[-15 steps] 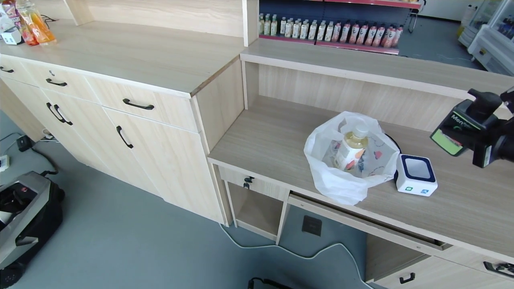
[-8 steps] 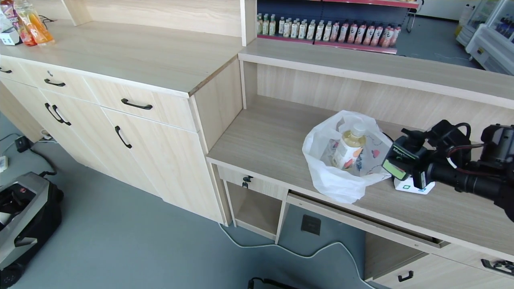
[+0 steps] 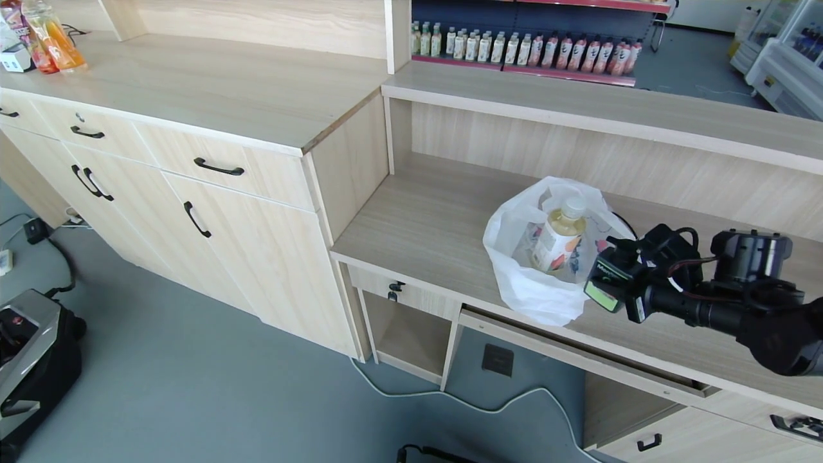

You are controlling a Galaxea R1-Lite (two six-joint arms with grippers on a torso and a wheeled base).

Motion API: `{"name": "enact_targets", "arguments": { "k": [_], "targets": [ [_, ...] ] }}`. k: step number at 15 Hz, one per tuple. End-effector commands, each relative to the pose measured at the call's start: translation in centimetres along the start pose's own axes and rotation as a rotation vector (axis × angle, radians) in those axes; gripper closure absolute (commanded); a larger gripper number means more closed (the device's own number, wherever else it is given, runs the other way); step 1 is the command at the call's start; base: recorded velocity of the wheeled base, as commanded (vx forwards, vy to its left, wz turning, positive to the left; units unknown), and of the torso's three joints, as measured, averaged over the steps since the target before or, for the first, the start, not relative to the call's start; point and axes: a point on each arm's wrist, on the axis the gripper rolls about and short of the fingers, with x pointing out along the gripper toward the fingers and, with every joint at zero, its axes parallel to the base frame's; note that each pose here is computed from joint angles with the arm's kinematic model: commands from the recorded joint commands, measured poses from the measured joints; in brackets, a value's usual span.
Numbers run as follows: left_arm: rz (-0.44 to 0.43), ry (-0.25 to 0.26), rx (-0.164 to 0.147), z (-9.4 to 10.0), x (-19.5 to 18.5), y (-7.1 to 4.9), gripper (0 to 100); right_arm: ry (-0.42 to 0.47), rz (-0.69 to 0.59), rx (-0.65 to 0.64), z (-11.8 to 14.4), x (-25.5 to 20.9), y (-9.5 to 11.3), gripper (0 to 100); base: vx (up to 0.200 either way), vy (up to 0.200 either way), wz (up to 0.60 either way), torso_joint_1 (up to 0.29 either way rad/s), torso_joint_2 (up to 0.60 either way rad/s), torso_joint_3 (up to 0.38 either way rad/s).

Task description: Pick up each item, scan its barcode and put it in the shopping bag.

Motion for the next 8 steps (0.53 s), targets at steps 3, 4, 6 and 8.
{"name": "enact_targets", "arguments": {
  "k": [3,4,6,8],
  "targets": [
    [0.000,-0.001,0.000,0.0,0.0,0.0,0,-0.085,0.004,0.010,1.8,2.7,-0.5,100,0.000,0.000,0.00,0.000,0.00,0.000],
    [0.000,-0.001,0.000,0.0,0.0,0.0,0,-0.094,-0.007,0.015,2.1,2.5,-0.8,100,0.000,0.000,0.00,0.000,0.00,0.000],
    [0.000,-0.001,0.000,0.0,0.0,0.0,0,-0.102,-0.063,0.041,2.4,0.8,-2.3,100,0.000,0.000,0.00,0.000,0.00,0.000],
    [0.000,-0.001,0.000,0.0,0.0,0.0,0,-0.106,-0.118,0.060,2.5,-0.8,-3.6,100,0.000,0.000,0.00,0.000,0.00,0.000]
  ]
}}
